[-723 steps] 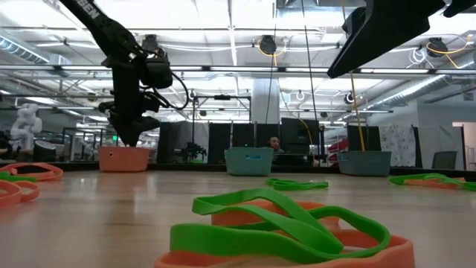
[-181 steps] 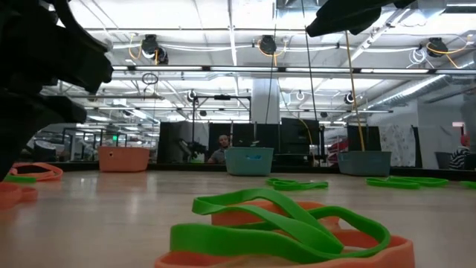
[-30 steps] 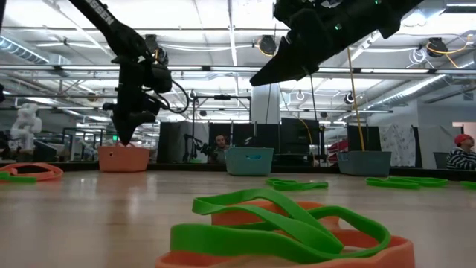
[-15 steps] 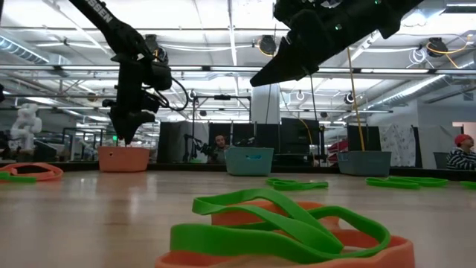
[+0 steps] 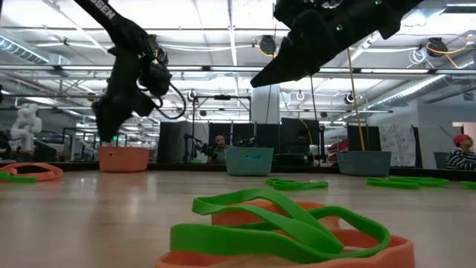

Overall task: Sort rubber bands into baskets
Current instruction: Put the orange rubber band into the orange bin

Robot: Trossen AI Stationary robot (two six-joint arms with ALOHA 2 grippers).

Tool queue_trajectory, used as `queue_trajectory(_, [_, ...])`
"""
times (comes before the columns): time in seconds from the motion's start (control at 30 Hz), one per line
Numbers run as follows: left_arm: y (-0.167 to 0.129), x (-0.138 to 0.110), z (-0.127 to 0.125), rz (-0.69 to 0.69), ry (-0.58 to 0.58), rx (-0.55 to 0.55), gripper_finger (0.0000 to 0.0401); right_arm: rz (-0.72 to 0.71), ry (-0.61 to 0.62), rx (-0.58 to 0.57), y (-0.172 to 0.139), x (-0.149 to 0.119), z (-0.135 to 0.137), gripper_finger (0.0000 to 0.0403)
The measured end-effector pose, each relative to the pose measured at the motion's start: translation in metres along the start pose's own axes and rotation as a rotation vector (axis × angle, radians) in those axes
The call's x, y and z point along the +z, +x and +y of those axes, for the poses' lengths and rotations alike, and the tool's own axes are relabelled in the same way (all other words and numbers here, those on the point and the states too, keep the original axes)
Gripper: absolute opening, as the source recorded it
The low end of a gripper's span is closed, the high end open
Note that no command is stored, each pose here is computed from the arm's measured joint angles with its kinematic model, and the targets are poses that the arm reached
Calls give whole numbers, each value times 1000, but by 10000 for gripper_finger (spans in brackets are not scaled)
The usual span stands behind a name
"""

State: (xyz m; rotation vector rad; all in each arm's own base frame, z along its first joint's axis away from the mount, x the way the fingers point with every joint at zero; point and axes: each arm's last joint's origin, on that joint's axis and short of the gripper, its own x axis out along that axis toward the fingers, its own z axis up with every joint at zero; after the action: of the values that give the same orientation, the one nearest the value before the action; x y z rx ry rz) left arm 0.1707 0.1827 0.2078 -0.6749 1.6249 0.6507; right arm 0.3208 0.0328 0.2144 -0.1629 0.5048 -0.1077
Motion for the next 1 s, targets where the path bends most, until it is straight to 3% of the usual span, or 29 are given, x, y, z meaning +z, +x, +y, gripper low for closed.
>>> queue_trajectory(0.1, [-9, -17, -26, 58, 86, 0, 203, 0, -20, 0, 0, 0, 0, 0])
queue_trajectory(0.23, [-30, -41, -58, -56, 163, 57, 203, -1, -21, 0, 0, 0, 0, 0])
queue_trajectory(0.43, [-52, -82, -98, -205, 252, -15, 203, -4, -18, 25, 0, 0, 1, 0])
queue_trajectory(0.57, [-53, -103, -122, -222, 287, -16, 203, -4, -4, 28, 0, 0, 1, 0])
queue_trajectory(0.77, [-22, -126, -150, -132, 344, 30, 203, -2, 3, 31, 0, 0, 1, 0])
queue_trajectory(1.0, [26, -135, -157, -45, 357, 116, 203, -5, 3, 51, 0, 0, 2, 0])
